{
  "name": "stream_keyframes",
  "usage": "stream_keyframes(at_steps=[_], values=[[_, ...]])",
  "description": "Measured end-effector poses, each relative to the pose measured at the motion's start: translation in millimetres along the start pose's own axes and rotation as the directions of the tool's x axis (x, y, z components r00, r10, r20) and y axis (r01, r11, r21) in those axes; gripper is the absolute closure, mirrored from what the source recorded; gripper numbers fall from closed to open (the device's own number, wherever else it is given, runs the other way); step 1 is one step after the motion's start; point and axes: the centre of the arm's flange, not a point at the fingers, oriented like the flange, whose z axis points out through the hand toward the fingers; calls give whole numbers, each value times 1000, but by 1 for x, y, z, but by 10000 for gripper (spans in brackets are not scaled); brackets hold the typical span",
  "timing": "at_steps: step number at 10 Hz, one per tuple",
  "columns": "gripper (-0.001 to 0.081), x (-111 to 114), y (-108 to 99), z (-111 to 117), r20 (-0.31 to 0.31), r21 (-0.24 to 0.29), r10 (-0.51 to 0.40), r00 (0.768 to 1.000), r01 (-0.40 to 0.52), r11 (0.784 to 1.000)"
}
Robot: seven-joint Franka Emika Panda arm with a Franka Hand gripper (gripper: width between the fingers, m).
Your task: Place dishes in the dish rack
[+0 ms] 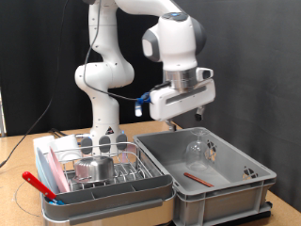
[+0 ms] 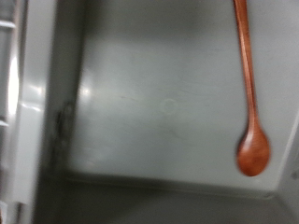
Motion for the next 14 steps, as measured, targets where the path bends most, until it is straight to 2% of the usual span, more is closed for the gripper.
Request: stream_keyframes(at_steps=[3,5,7,9,11,12,14], values=[[0,42,32,14,-13,5,-116,993,116,993],[0,69,43,24,-30,22,-116,993,117,993],[0,85,46,31,-9,22,-88,996,88,996],[0,87,46,33,-7,20,-82,997,82,996],[0,85,47,32,0,-10,-112,994,112,994],[0,86,48,36,19,0,-130,991,130,991],[0,87,50,58,46,57,-157,987,154,986]])
